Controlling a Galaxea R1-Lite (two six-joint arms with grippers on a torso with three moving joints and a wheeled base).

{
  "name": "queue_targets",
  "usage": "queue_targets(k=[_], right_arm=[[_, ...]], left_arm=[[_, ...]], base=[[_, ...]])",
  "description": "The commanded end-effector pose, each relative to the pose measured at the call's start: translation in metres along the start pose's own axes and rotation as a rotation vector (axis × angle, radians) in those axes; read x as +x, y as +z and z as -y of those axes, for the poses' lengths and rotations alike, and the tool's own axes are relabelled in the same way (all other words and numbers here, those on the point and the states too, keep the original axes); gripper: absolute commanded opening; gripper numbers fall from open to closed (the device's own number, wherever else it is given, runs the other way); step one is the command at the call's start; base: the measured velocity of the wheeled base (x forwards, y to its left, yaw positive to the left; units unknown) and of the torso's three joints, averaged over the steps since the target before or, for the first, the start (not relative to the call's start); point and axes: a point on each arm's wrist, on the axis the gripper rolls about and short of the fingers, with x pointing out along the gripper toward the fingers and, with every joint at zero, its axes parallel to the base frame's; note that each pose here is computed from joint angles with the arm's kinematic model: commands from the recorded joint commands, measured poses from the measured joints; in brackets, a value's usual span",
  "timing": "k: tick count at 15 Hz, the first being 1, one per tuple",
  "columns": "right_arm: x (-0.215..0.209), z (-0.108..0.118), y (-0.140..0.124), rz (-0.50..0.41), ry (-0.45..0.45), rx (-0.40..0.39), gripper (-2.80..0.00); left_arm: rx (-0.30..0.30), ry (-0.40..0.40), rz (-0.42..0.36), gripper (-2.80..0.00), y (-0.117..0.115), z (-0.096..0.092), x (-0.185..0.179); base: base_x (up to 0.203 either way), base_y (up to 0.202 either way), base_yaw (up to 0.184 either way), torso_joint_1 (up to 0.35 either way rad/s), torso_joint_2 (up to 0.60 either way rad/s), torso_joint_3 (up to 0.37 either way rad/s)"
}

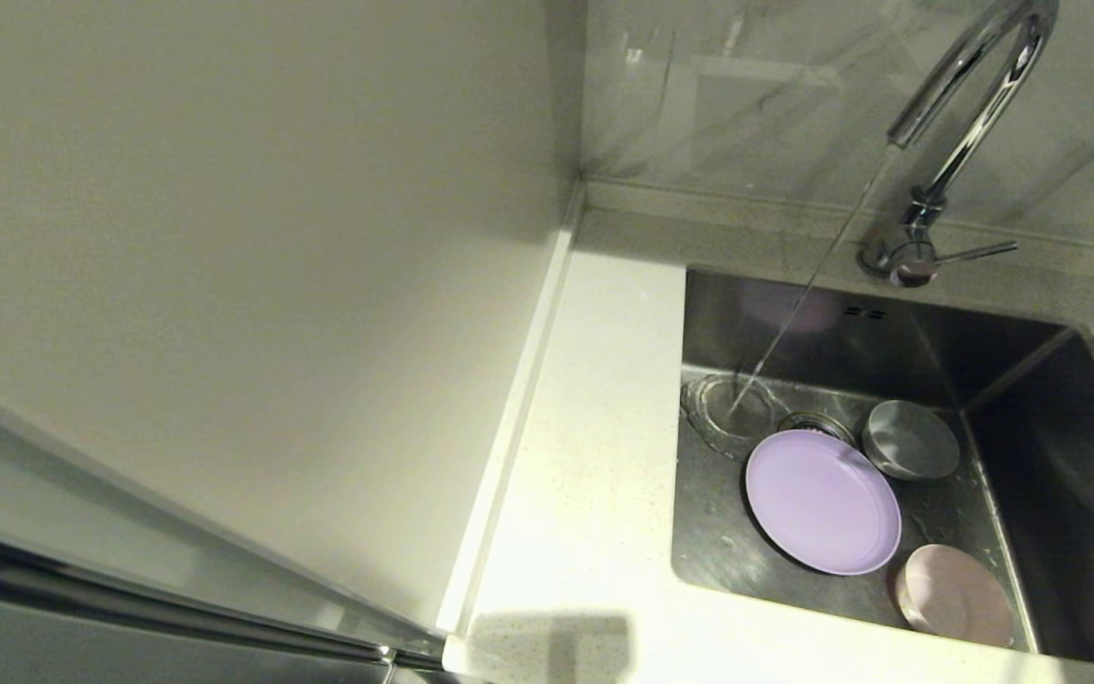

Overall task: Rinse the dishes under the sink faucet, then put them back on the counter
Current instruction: Wait for the water to rinse the bowl

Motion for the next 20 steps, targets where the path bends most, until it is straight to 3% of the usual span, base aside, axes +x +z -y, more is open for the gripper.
queue_targets(k=[1,5,7,10,11,14,17,20], right_arm=[[-0.027,0.019,0.0,0.0,0.074,-0.023,-2.8],[-0.047,0.028,-0.024,-0.086,0.328,-0.163,-2.8],[-0.034,0.022,-0.043,-0.152,0.361,-0.259,-2.8],[-0.006,0.0,-0.05,-0.192,0.386,-0.148,-2.8],[-0.005,-0.008,-0.051,-0.206,0.438,-0.106,-2.8],[-0.015,-0.033,-0.072,-0.299,0.598,-0.12,-2.8],[-0.005,-0.065,-0.105,-0.421,0.653,-0.16,-2.8],[-0.022,-0.049,-0.105,-0.438,0.651,-0.141,-2.8]], left_arm=[[-0.001,0.002,-0.002,-2.8,-0.001,0.0,0.0],[-0.001,0.001,-0.003,-2.8,-0.001,0.0,0.0],[-0.001,0.001,-0.001,-2.8,-0.001,0.0,0.0],[-0.001,0.0,-0.002,-2.8,-0.001,0.0,0.0],[-0.001,0.001,-0.003,-2.8,-0.001,0.0,0.0],[-0.001,0.001,-0.003,-2.8,-0.001,0.0,0.0],[-0.001,-0.001,-0.001,-2.8,-0.001,0.0,0.0],[-0.001,0.0,-0.002,-2.8,-0.001,0.0,0.0]], base=[[0.0,0.0,0.0,0.0,0.0,0.0],[0.0,0.0,0.0,0.0,0.0,0.0],[0.0,0.0,0.0,0.0,0.0,0.0],[0.0,0.0,0.0,0.0,0.0,0.0],[0.0,0.0,0.0,0.0,0.0,0.0],[0.0,0.0,0.0,0.0,0.0,0.0],[0.0,0.0,0.0,0.0,0.0,0.0],[0.0,0.0,0.0,0.0,0.0,0.0]])
